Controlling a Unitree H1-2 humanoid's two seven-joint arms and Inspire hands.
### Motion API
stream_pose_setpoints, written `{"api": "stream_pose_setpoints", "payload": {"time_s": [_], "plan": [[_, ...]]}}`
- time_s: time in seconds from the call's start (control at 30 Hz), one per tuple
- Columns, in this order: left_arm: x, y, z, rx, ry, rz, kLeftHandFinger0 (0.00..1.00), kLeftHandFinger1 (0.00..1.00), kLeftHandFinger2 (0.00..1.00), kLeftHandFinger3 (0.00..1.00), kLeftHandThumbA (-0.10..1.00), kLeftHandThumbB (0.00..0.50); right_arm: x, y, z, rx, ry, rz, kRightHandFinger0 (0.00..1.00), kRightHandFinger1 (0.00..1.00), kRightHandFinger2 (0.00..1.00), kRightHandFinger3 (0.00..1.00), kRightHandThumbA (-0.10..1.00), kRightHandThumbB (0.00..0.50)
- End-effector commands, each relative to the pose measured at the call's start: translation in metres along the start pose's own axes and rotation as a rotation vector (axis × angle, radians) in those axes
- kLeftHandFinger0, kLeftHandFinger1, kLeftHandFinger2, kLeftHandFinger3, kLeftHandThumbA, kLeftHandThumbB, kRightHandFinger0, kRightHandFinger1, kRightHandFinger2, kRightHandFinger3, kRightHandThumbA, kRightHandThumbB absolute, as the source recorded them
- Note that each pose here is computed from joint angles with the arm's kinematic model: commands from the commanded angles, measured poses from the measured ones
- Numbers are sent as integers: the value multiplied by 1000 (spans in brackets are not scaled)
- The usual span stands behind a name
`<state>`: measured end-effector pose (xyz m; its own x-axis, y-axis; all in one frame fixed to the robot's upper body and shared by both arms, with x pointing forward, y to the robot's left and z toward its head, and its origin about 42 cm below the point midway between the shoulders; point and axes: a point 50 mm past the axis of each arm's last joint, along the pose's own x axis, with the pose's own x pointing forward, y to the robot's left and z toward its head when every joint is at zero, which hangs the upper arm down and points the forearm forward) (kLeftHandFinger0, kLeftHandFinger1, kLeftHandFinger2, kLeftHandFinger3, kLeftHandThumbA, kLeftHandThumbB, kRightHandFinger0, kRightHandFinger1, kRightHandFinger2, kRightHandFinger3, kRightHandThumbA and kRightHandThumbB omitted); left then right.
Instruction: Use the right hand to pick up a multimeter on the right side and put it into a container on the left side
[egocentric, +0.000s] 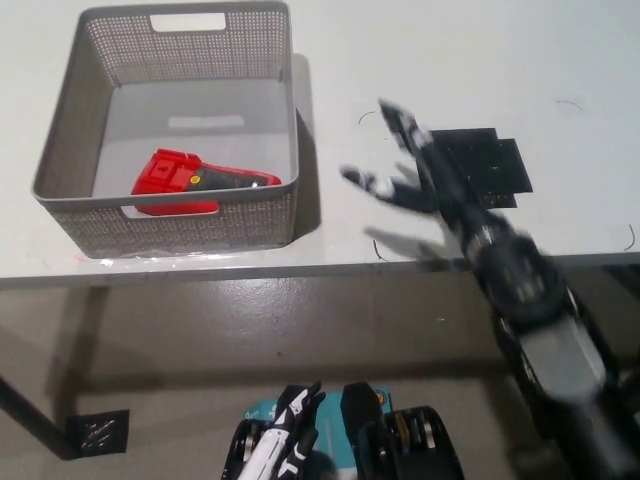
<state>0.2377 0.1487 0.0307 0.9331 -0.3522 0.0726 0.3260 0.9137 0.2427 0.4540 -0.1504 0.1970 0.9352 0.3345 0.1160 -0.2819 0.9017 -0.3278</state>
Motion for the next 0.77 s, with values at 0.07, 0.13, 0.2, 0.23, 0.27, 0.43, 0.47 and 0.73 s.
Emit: {"api": "stream_pose_setpoints", "payload": {"time_s": [0.07,0.13,0.2,0.23,0.27,0.43,0.47,0.73], "plan": [[-2,9,6,-38,-55,72,1000,1000,1000,1000,1000,500,-206,49,74,-10,-645,-140,1000,1000,1000,1000,1000,465],[-2,9,5,-48,-51,78,1000,1000,1000,1000,1000,494,-222,72,50,45,-559,-128,1000,1000,1000,1000,1000,449],[-3,9,4,-48,-48,80,1000,1000,1000,1000,1000,488,-230,85,35,60,-509,-112,1000,1000,1000,1000,1000,424],[-4,8,3,-48,-44,81,1000,1000,1000,1000,1000,486,-235,90,29,68,-482,-104,1000,1000,1000,1000,1000,421],[-4,7,3,-50,-43,81,1000,1000,1000,1000,1000,487,-240,96,21,85,-442,-95,1000,1000,1000,1000,1000,439],[0,4,3,-56,-42,78,1000,1000,1000,1000,1000,489,-258,118,-1,127,-331,-36,1000,1000,1000,1000,1000,406],[1,5,3,-56,-42,82,1000,1000,1000,1000,1000,485,-259,121,-5,128,-314,-33,1000,1000,1000,1000,1000,397],[0,6,2,-55,-40,104,1000,1000,1000,1000,1000,500,-260,156,-81,205,-22,9,1000,1000,1000,1000,1000,418]]}}
